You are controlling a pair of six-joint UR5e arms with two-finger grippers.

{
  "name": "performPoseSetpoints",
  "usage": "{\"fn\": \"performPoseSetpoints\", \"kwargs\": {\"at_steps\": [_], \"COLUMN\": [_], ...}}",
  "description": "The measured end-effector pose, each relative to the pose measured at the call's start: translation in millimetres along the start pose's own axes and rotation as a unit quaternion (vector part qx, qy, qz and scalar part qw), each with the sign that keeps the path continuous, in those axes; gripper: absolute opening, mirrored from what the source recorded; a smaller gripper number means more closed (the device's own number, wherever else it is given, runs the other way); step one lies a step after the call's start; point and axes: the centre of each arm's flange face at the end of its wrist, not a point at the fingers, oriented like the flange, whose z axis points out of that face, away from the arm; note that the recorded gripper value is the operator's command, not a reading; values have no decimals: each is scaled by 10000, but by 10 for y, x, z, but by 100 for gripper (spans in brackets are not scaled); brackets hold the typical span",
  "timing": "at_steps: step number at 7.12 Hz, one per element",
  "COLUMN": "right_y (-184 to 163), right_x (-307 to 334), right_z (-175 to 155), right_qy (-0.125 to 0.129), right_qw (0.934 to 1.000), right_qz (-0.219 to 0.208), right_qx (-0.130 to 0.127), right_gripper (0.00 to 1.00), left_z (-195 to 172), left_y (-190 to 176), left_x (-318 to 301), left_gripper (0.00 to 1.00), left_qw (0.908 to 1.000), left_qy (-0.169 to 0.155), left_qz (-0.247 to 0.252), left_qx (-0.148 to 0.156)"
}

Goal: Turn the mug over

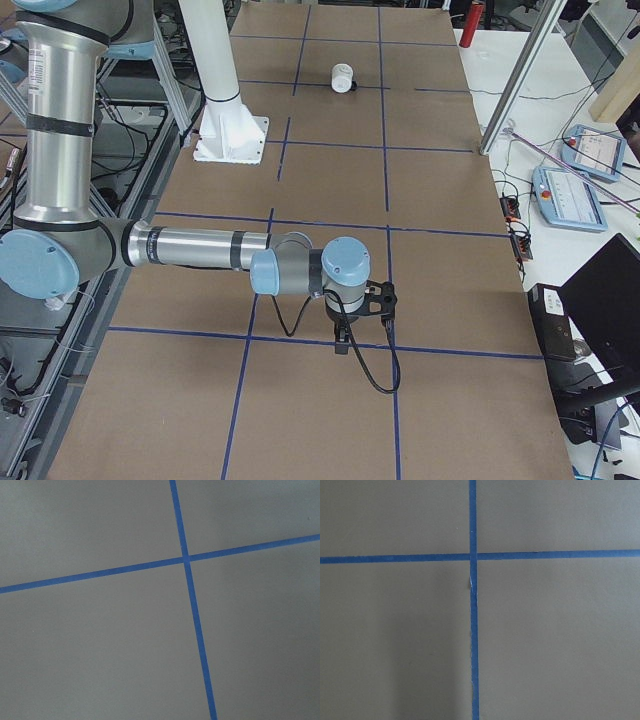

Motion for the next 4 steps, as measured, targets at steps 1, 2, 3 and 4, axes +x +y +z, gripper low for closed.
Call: {"fn": "performPoseSetpoints", "kwargs": {"at_steps": [1, 2, 3, 4], "right_y": [0, 0, 0, 0], "right_x": [-1, -1, -1, -1], "right_z": [-1, -1, -1, -1], "right_qy": [0, 0, 0, 0], "right_qw": [10000, 10000, 10000, 10000], "right_qz": [0, -3, -4, -4], "right_qx": [1, 1, 1, 1], "right_gripper": [100, 100, 100, 100], "left_z": [-24, -69, -101, -130], "left_y": [-14, -38, -32, -5], "left_x": [22, 67, 95, 113], "left_gripper": [100, 100, 100, 100], "left_qw": [10000, 10000, 10000, 10000], "left_qy": [-8, -28, -38, -53], "left_qz": [21, 59, 51, 14], "left_qx": [20, 47, 58, 73]}}
